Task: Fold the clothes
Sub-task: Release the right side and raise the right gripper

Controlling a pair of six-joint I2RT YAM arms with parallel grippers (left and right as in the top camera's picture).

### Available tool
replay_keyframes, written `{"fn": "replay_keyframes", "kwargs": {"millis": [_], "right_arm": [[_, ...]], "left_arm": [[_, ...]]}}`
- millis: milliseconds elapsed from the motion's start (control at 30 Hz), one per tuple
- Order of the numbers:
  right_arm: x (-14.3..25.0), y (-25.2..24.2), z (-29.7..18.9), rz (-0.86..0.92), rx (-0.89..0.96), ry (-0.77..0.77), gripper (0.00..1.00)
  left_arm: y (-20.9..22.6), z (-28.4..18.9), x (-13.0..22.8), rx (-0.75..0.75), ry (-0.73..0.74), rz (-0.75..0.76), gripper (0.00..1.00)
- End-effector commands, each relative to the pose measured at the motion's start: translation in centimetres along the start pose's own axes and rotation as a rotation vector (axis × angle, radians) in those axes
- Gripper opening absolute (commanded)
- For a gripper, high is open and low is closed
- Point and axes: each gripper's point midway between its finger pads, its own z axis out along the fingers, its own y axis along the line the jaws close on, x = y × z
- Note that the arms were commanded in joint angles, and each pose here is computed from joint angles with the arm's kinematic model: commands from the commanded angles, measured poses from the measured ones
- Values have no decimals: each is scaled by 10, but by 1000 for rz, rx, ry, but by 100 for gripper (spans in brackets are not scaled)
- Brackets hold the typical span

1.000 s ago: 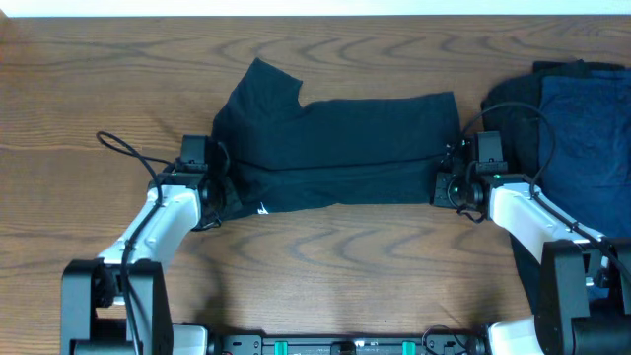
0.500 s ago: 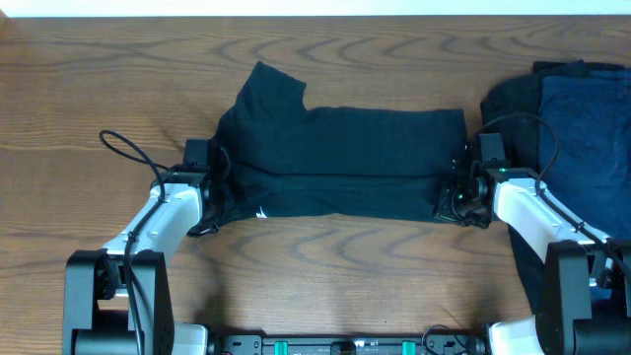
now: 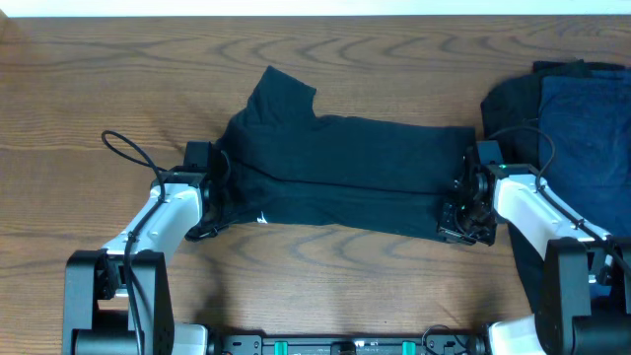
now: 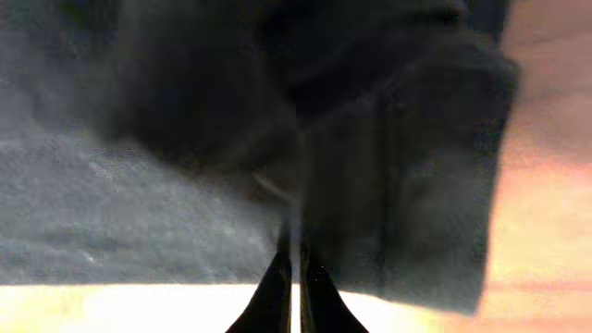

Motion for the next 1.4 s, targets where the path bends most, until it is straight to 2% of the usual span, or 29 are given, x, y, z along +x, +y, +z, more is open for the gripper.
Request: {"fn": "replay_keyframes", "kwargs": {"millis": [0,500,867,1100,1200,1367], "right_arm": [[-21,4,-15,-4,0,-53,6],[-48,15,-21,-18,-35,-161,11],[-78,22,-26,-32,-58,-293,13],[-96,19,-18,-35,-52,-404,23],[-111,12,-24,-23,-3,-479,27],[-128,22,-35,-62,-34,-558,34]], "left_arm": [[2,-2,-5,-19,-14,18,6],[3,-2,-2,-23,-5,8,6],[3,-2,-2,-23,-3,8,7],[3,-2,-2,-23,-3,8,7],[3,-2,-2,-23,-4,7,7],[3,-2,-2,-22,-5,7,7]]}}
